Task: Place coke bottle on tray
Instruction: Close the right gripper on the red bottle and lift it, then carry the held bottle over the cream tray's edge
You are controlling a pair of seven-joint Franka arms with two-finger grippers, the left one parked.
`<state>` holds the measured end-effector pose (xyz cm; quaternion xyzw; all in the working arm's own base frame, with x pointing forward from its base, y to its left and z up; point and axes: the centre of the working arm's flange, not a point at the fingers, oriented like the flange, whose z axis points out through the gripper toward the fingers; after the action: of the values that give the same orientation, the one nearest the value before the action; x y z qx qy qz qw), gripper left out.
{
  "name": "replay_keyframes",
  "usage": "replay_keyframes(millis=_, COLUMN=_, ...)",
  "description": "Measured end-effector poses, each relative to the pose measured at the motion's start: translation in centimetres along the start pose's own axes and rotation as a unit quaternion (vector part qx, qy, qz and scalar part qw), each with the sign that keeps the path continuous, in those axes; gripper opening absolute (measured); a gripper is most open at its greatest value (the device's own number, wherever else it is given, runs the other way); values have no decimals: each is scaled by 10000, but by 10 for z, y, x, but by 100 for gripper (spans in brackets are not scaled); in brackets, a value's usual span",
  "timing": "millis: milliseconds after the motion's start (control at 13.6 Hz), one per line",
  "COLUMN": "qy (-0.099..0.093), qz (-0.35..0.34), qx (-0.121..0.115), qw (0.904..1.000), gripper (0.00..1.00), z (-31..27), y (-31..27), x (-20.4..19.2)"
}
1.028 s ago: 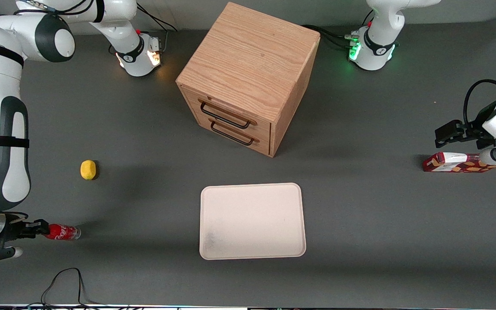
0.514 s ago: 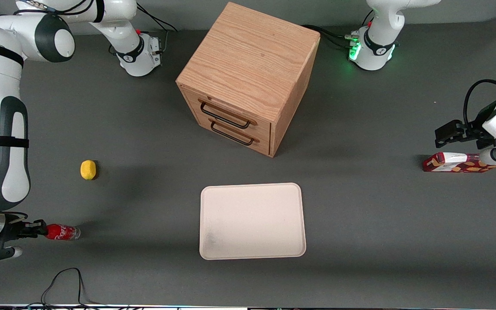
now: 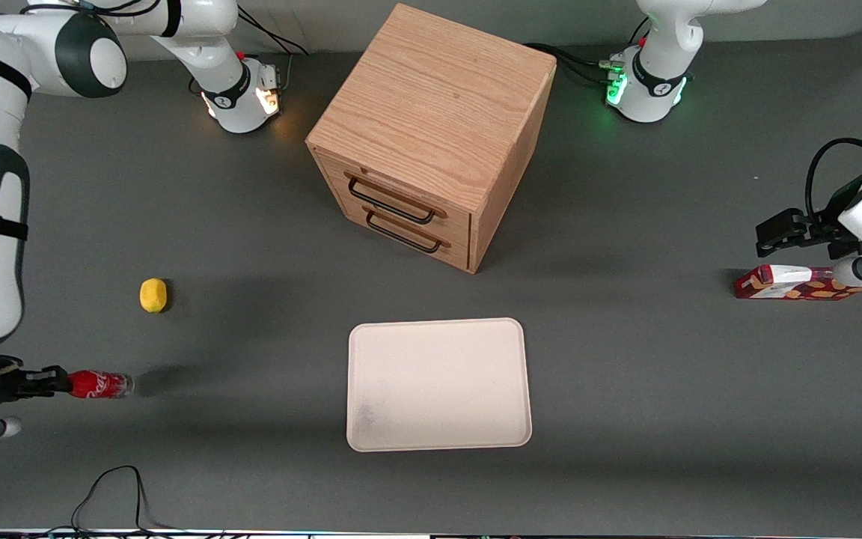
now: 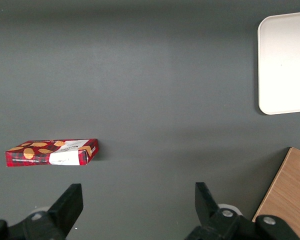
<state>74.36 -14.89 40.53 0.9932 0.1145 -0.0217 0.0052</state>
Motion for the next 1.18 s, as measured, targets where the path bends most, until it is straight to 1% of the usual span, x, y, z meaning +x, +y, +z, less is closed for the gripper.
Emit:
replay_keyframes(millis=147, qy=-28, qz=2, qx=16, qw=10000, gripper=31, z=-44, y=-6, x=-15)
replay_keyframes(millis=294, qy=-10, qz=10, qx=9, qw=10000, gripper=31, z=-95, y=-14, x=-34)
replay_keyframes(millis=441, qy=98, qz=-7, qx=-21, qw=9999, gripper=31, z=-145, y=-25, x=-55)
replay_keyframes(millis=588, qy=173, qz=-66, qx=-19, qw=9998, gripper=31, z=-180, y=-38, x=-70)
replay_keyframes(millis=734, qy=206, qz=-166, qx=21, qw=9996, gripper=31, z=-190, y=-50, x=-72)
replay_keyframes(millis=881, qy=225, qz=-316, qx=132, qw=9992, gripper=31, z=-186, y=-71, x=-61)
replay_keyframes(millis=955, qy=276, qz=-368, qx=186, qw=9988, gripper=31, z=-185, y=-87, x=-54)
replay_keyframes(millis=1175, qy=535, qz=-450, qx=260, qw=9972, gripper=31, z=-179, y=-155, x=-21)
